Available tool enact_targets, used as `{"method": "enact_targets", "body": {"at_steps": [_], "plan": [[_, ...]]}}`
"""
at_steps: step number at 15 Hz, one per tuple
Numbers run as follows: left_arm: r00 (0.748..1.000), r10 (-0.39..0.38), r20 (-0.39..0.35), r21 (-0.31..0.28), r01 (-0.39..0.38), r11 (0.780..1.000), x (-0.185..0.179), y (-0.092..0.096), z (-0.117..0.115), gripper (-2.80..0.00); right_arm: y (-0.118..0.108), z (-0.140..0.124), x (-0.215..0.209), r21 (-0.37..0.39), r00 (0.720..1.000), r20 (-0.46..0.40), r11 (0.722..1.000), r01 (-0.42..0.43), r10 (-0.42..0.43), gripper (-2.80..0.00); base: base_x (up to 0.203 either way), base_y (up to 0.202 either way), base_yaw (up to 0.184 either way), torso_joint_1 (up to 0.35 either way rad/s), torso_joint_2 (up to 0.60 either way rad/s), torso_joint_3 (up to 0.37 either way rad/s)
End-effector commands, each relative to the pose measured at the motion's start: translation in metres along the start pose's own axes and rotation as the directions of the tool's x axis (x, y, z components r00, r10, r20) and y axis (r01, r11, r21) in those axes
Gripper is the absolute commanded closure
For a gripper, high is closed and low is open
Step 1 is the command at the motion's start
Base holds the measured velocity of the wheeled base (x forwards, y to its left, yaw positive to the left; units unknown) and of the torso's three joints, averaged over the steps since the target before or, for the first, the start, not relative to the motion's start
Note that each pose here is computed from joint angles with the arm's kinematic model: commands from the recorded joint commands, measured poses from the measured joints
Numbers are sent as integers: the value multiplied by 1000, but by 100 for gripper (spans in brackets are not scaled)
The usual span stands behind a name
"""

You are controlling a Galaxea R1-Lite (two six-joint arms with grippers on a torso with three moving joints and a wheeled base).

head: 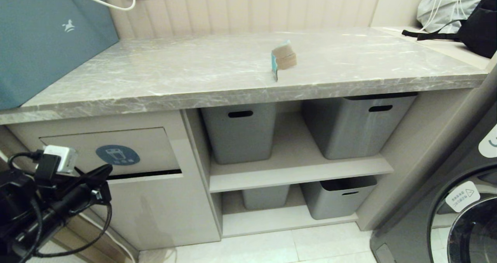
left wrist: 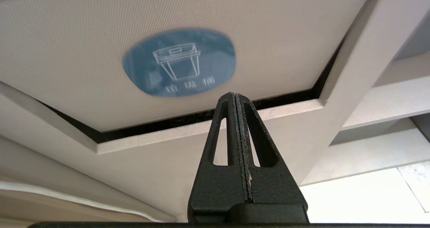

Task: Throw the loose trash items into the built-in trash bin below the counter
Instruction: Put the garbage in the trash can, then pick up the garbage

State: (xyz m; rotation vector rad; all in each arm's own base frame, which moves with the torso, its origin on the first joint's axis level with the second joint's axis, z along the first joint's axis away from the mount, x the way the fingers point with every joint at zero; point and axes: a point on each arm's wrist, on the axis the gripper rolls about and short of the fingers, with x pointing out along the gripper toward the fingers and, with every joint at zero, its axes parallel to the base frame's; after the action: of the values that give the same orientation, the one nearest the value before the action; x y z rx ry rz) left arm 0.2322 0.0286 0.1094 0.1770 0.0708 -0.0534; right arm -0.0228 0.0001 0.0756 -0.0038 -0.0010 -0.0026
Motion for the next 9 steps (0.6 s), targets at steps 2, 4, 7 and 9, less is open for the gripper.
{"method": "enact_targets", "body": {"at_steps": [2,4,7,9], "plan": [[998,6,63,14,-7,1000,-16,-1,14,0,0,0,0,-1,1000,0,1000,0,0,0,0,0,0,0,0,0],[994,-50,99,25,48,999,-28,-12,24,0,0,0,0,-1,1000,0,1000,1,-1,0,0,0,0,0,0,0],[961,-215,172,53,209,977,-55,-41,40,0,0,0,0,-1,1000,0,1000,0,0,0,0,0,0,0,0,0],[924,-324,204,70,316,946,-70,-58,46,0,0,0,0,-1,1000,0,1000,-1,1,0,0,0,0,0,0,0]]}}
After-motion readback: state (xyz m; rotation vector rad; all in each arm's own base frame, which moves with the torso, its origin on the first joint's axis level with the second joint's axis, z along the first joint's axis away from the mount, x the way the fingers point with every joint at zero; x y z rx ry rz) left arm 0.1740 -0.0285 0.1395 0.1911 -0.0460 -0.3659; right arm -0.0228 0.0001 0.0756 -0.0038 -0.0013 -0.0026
